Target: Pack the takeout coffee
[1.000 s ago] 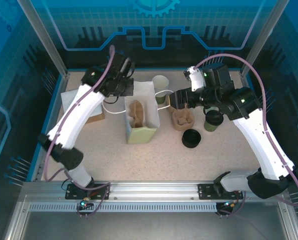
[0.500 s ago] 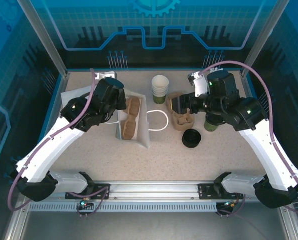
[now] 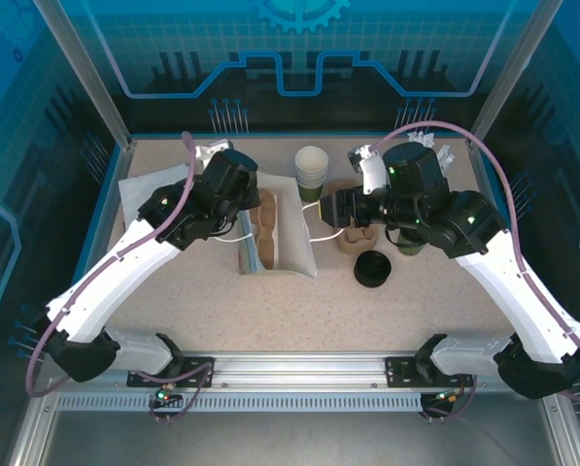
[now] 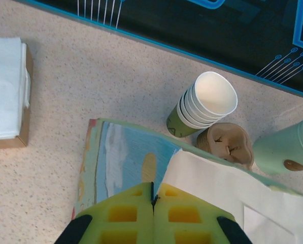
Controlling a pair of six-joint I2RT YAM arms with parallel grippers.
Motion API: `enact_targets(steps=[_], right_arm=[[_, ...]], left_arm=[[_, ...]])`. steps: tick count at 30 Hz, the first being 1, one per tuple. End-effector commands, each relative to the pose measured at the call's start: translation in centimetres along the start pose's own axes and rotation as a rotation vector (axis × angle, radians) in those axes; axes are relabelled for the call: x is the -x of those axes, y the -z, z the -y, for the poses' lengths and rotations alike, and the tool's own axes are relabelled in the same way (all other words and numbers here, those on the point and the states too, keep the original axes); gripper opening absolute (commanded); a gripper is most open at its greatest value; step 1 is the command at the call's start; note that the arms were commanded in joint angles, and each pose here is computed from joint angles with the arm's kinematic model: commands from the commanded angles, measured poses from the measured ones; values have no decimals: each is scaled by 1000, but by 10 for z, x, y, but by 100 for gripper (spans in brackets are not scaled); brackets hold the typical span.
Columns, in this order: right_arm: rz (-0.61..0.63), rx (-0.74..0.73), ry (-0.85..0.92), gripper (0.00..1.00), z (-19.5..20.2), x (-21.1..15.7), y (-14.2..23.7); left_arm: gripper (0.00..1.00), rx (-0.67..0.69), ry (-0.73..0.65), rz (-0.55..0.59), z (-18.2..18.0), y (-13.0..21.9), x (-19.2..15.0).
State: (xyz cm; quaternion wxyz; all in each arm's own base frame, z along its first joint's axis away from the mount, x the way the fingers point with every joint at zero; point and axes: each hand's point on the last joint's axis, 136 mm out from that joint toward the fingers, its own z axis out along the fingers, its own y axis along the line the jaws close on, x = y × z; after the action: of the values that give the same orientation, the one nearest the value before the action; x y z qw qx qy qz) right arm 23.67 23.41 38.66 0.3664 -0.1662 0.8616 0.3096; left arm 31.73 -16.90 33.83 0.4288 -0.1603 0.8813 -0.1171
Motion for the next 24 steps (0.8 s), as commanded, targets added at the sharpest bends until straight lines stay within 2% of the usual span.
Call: enact_targets(steps=[1,5,10,15,24], right_arm=[[30,-29,-2,63,-5,10,12],[4,-48,-13,60,-4,7,8],[-59,-26,-5,54,-17,-2,-3],[-131,-23,26,50,-39,-13,-22],[-224,-80,141,46,-64,-18,-69]], left_arm=[[0,-51,94,-25,16,-2,4],[3,-30,130,-68,10,-11,1],[9,-13,208,-153,-19,-29,-14],[41,-23,201,-201,-33,-32,-23],[76,-2,96,-179,-63,0,-7]])
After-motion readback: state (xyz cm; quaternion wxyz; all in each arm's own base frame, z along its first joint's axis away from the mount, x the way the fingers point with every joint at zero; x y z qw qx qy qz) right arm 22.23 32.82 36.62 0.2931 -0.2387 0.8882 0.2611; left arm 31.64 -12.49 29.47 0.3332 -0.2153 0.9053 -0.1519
